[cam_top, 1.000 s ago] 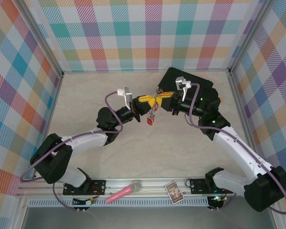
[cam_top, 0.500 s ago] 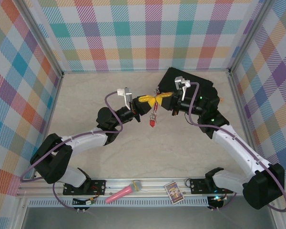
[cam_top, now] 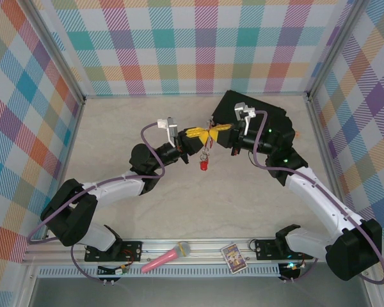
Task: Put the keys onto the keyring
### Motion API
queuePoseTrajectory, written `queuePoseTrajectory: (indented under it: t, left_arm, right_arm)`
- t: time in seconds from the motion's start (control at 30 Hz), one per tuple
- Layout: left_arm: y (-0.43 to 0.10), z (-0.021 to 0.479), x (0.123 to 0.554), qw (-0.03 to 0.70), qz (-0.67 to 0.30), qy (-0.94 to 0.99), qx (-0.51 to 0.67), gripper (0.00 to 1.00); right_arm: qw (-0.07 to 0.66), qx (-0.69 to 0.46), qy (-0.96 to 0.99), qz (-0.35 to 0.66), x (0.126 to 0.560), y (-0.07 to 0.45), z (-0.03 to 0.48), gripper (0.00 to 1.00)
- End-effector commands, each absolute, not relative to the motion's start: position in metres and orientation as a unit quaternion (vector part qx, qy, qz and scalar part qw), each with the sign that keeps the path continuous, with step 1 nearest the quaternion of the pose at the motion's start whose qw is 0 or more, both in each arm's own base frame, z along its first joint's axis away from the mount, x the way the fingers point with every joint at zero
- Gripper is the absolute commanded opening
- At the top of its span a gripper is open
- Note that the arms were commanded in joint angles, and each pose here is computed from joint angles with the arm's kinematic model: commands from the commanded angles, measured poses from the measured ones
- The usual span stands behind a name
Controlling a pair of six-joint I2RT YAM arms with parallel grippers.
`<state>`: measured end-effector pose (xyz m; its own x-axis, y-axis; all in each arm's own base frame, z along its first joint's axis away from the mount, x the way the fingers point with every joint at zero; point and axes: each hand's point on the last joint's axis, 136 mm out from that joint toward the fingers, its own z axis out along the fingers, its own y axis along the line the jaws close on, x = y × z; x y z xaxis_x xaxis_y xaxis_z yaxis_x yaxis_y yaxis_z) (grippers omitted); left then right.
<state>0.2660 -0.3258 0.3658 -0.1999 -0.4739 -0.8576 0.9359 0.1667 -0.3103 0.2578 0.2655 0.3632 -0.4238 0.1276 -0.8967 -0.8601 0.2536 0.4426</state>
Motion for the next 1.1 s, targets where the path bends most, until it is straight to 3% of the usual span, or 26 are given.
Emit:
queuePoseTrajectory:
  t: [0.0, 0.5, 1.07]
  left_arm:
    - [-0.327, 0.375, 0.258, 0.591, -0.61, 0.465, 0.25, 0.28]
    - [-0.306, 0.35, 0.281, 0.573, -0.597, 0.493, 0.267, 0.25]
    - [-0.309, 0.315, 0.267, 0.521, -0.589, 0.502, 0.361, 0.23]
  right_arm:
    - [0.467, -0.311, 0.633, 0.534, 0.248, 0.264, 0.376, 0.0]
    - [0.434, -0.367, 0.676, 0.47, 0.255, 0.253, 0.343, 0.0]
    - [0.393, -0.469, 0.664, 0.43, 0.255, 0.26, 0.316, 0.0]
